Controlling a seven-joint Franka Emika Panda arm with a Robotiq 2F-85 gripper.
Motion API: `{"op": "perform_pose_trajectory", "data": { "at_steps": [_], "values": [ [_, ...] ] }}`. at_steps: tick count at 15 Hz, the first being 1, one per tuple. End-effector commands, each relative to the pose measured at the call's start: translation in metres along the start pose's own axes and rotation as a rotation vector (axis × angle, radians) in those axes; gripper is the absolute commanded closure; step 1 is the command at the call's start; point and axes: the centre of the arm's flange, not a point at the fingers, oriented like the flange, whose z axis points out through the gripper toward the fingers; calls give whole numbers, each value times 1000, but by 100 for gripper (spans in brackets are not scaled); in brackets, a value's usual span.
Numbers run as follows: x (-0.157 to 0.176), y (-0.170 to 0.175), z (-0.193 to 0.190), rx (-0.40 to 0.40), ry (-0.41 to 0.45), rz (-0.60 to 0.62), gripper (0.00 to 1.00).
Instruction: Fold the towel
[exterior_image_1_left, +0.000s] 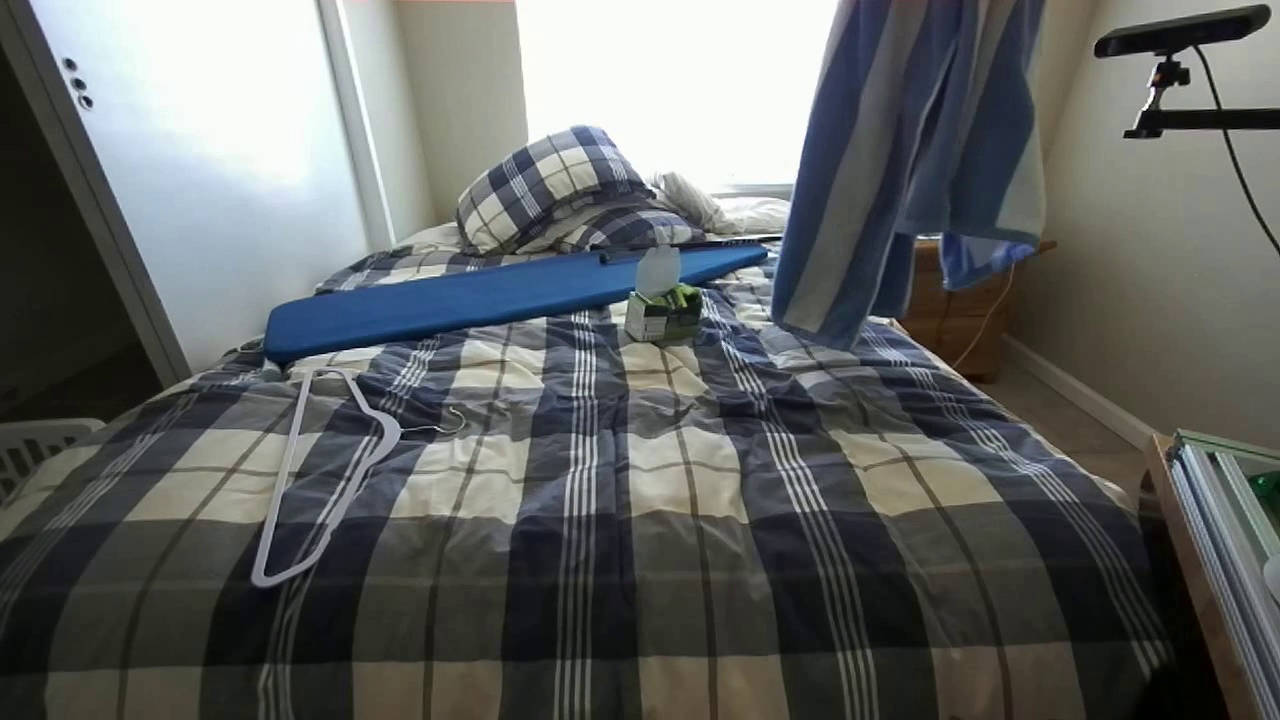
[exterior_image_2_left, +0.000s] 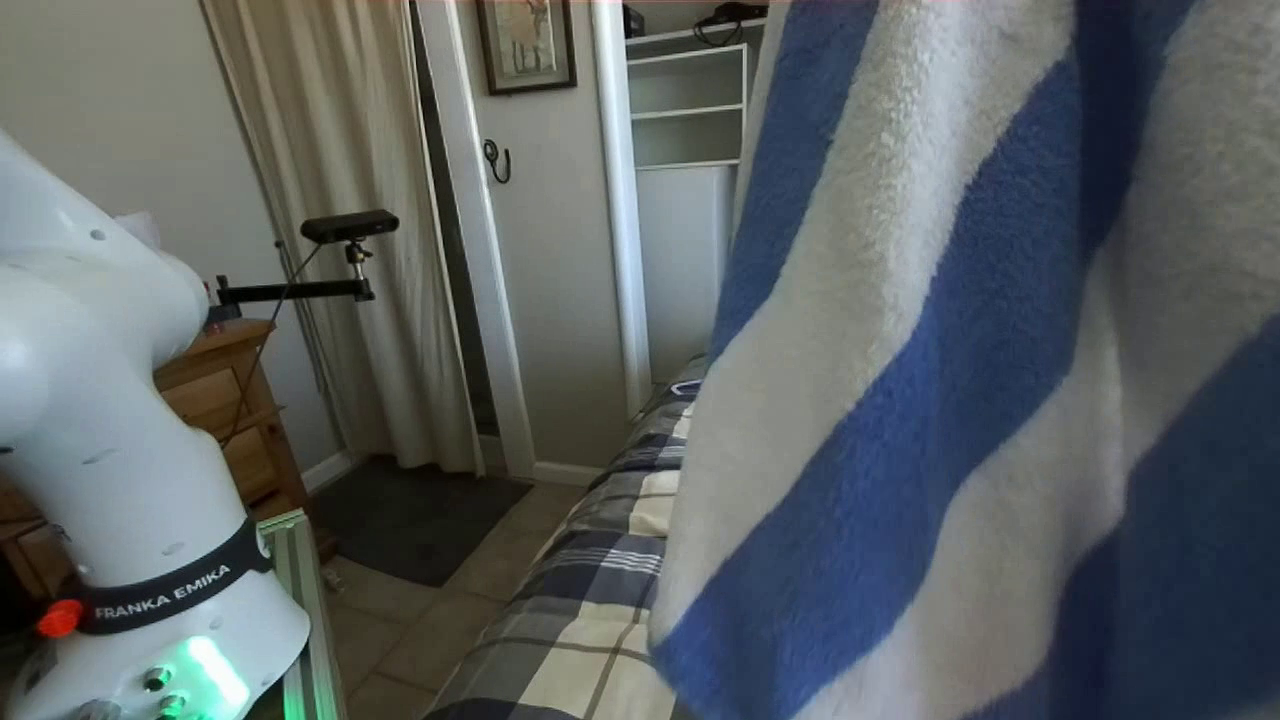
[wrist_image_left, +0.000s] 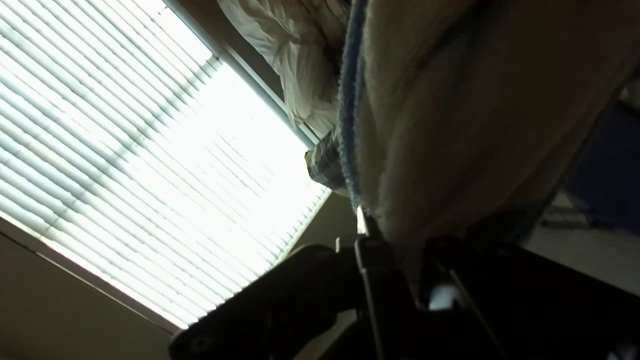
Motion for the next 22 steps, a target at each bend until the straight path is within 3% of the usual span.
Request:
{"op": "perform_pose_trajectory", "data": {
  "at_steps": [1,7,14,16,18,22],
  "values": [
    [-26,-42,33,-6,-134,-116,97],
    [-53,-182,129,390,-306,-116,97],
    [-53,-326,208,749,-330,96,97],
    [-67,-353,238,781,-325,164,97],
    [-96,-367,277,757,-330,194,97],
    [-152,-349,348,584,-295,183,97]
  ]
}}
